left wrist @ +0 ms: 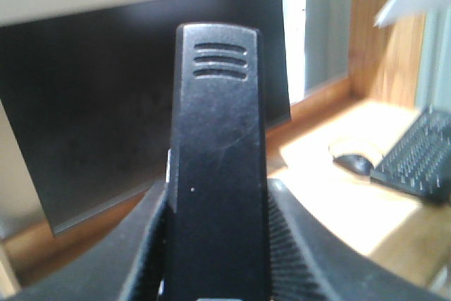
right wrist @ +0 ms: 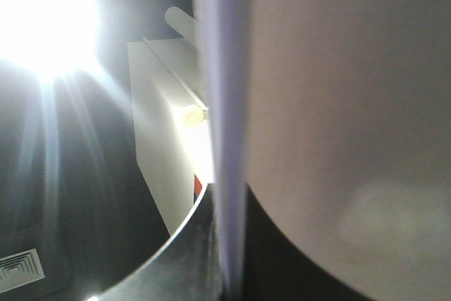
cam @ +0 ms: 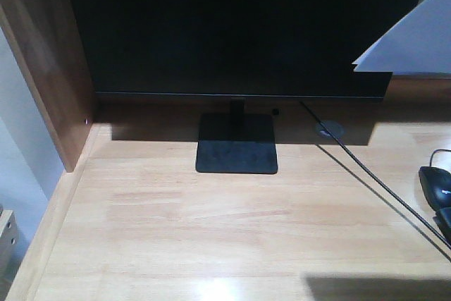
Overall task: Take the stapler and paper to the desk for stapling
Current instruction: 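Position the base in front of the desk below the monitor, then lower the black stapler in the left gripper onto the desk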
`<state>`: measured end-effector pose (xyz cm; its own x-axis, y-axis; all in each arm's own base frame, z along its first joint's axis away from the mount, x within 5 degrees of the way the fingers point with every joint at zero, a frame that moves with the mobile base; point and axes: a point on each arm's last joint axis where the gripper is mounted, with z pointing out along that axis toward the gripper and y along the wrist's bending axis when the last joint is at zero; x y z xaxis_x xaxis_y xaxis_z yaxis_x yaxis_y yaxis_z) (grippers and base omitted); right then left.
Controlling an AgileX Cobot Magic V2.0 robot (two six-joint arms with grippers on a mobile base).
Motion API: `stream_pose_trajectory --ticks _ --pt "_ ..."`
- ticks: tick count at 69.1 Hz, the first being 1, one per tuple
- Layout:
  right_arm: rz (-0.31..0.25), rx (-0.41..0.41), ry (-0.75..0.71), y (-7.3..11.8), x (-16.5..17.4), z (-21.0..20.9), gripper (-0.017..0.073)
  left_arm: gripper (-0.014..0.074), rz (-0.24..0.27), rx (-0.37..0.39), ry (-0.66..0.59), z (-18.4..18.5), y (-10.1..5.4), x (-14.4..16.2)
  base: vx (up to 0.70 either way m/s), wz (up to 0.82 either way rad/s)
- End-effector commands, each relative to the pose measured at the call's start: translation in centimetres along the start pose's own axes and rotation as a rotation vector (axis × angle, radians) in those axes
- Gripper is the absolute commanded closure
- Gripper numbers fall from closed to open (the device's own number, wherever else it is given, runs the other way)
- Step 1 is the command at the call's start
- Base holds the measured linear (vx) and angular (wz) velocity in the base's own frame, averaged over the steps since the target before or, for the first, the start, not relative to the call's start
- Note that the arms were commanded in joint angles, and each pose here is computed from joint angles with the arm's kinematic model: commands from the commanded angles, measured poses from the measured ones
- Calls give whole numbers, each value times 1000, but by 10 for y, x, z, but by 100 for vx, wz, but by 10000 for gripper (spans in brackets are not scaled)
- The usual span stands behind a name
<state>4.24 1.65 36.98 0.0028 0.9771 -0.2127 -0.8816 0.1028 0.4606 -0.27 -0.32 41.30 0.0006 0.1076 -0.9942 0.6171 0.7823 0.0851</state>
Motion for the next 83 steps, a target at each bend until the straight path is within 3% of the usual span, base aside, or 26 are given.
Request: stream_pose_trajectory --ticks 1,25,41,61,66,83 --pt "-23 -46 -20 6 -3 5 565 600 -5 -5 -127 2 2 -19 0 0" --pt "-23 -46 -20 6 -3 5 565 600 -40 44 71 66 1 -16 0 0" --pt "-23 -46 -20 6 -3 5 565 600 53 165 173 122 -7 -9 0 0" --pt "-23 -46 -20 6 -3 5 565 600 239 332 211 179 -16 6 0 0" --pt "-23 -46 -20 6 -3 5 565 600 257 351 226 189 -13 11 0 -1" --pt "-23 -46 -20 6 -3 5 565 600 249 412 295 215 8 32 0 0"
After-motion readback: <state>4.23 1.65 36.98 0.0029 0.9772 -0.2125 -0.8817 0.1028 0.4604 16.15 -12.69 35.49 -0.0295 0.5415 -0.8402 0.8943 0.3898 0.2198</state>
